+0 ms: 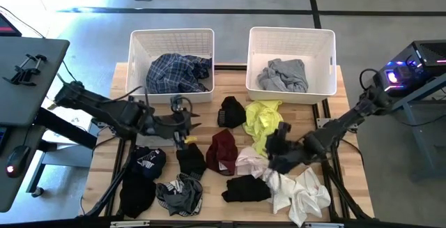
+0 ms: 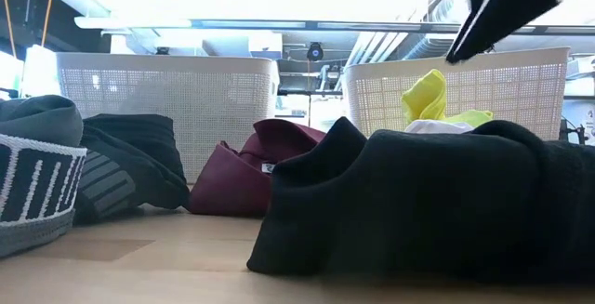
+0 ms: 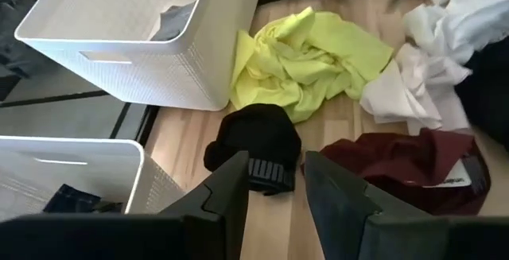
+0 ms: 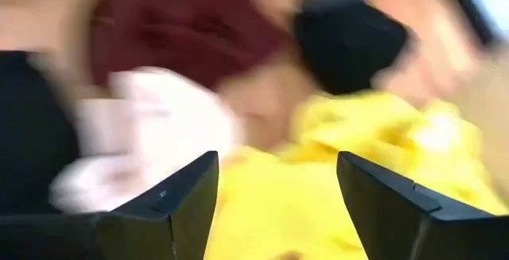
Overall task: Sort clothes
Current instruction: Put the yellow shirt into the right white bin
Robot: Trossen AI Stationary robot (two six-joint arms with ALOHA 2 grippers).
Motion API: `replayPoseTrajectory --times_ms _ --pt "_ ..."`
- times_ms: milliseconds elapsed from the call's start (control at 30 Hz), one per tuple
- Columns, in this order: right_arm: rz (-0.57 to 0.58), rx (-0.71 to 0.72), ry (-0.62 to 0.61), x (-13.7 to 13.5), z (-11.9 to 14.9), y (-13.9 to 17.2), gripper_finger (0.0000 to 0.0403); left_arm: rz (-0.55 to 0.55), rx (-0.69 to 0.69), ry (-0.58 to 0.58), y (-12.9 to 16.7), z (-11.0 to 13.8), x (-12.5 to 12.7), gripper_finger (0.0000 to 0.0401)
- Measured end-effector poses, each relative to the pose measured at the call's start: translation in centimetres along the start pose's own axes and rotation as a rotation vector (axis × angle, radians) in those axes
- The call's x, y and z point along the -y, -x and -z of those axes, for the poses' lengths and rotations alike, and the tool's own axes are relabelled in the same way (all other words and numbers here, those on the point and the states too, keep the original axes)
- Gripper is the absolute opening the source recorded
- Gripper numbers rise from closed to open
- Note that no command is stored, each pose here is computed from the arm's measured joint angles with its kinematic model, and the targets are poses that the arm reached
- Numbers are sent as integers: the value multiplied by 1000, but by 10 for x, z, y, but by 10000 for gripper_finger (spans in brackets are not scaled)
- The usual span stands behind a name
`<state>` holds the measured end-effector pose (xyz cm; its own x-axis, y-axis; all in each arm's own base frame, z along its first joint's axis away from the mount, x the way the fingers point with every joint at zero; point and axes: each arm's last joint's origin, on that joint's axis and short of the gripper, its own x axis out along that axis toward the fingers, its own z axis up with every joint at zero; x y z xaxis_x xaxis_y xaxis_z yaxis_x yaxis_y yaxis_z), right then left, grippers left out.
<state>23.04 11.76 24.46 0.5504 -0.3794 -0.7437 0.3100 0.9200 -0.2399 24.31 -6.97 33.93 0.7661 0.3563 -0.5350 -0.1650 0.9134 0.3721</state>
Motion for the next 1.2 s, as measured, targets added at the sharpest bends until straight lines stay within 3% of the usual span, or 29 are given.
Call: replayPoseTrajectory --times_ms 167,267,433,533,633,733,867,1033,1200 --pt "53 -120 -131 24 -5 -26 243 -27 -7 2 -2 0 2 110" --pt "32 -171 -117 35 6 -51 243 -27 -8 17 -2 1 1 110" --pt "-7 -193 -217 52 39 -94 242 -17 -21 22 -1 2 3 110" --pt "-29 -149 -281 56 59 -109 219 -14 -19 20 -1 2 3 110" --pt "-5 -128 -346 58 74 -114 169 -12 -17 20 0 2 4 110" --pt "2 -114 -410 56 81 -115 102 -12 -16 21 0 2 4 110" --pt "-35 -90 -347 44 79 -109 23 -12 -16 22 0 2 4 110" --pt "-24 -21 -263 25 53 -84 26 -5 -13 16 1 2 6 110" --pt "120 192 -207 14 7 -44 18 7 -6 10 3 2 9 110"
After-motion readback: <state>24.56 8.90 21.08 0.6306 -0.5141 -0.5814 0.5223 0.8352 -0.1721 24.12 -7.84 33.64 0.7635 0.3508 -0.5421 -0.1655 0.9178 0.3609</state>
